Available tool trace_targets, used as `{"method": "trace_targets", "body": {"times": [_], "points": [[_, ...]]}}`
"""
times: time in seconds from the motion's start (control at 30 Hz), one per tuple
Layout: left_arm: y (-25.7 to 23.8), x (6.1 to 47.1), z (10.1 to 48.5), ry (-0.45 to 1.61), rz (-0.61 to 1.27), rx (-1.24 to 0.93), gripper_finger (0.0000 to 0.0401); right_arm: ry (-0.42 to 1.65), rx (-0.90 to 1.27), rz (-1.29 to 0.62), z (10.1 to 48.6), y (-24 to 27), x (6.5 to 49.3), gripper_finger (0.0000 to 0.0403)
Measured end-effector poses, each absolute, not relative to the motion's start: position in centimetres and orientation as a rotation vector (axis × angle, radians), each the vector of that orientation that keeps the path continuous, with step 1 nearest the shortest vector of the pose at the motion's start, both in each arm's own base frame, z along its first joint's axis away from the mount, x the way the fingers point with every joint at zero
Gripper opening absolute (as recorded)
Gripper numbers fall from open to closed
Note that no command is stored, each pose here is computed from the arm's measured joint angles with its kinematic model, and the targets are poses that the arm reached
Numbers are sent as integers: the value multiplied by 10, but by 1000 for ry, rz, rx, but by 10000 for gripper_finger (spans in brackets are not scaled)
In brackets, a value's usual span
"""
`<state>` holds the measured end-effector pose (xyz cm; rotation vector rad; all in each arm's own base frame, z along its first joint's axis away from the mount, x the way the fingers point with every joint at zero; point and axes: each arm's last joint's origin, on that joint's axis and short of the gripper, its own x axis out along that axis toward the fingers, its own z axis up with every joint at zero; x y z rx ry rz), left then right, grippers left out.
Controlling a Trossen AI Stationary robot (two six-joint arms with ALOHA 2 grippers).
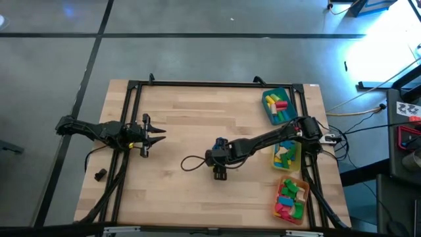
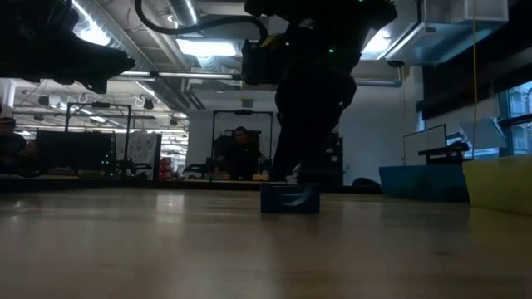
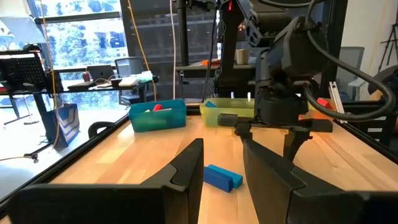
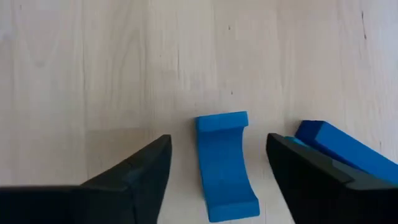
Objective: Sort blocks by size
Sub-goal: Put the blue arch block into the orange bin
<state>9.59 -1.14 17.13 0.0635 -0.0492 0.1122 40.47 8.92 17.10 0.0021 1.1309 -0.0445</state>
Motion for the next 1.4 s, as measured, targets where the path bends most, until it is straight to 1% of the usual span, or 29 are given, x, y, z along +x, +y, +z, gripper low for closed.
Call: {"method": "trace_targets", "body": {"times": [0.13, 0.33, 0.43, 0.63, 0.7, 0.8, 0.87, 1.0, 1.03, 1.13, 1.4], "points": [[-11, 96, 171, -49, 112, 63, 100, 1150, -3, -40, 163, 90, 406, 276], [-11, 96, 171, -49, 112, 63, 100, 1189, -84, -25, 143, 90, 409, 277], [-11, 96, 171, -49, 112, 63, 100, 1185, -118, -30, 141, 87, 411, 278], [-11, 96, 171, -49, 112, 63, 100, 1161, -56, 24, 140, 78, 417, 276], [-11, 96, 171, -50, 112, 63, 100, 1163, -27, 47, 140, 76, 418, 266], [-11, 96, 171, -50, 112, 63, 100, 1169, 2, 68, 140, 73, 418, 236], [-11, 96, 171, -50, 112, 63, 100, 1169, 8, 67, 140, 71, 419, 209], [-11, 96, 171, -50, 113, 63, 100, 1172, 12, 76, 140, 71, 418, 139], [-11, 96, 171, -49, 113, 63, 100, 1175, 17, 84, 140, 72, 418, 133], [-11, 96, 171, -50, 112, 63, 100, 1223, 29, 105, 142, 72, 416, 133], [-11, 96, 171, -50, 112, 63, 100, 1571, 2, 87, 170, 72, 393, 133]]}}
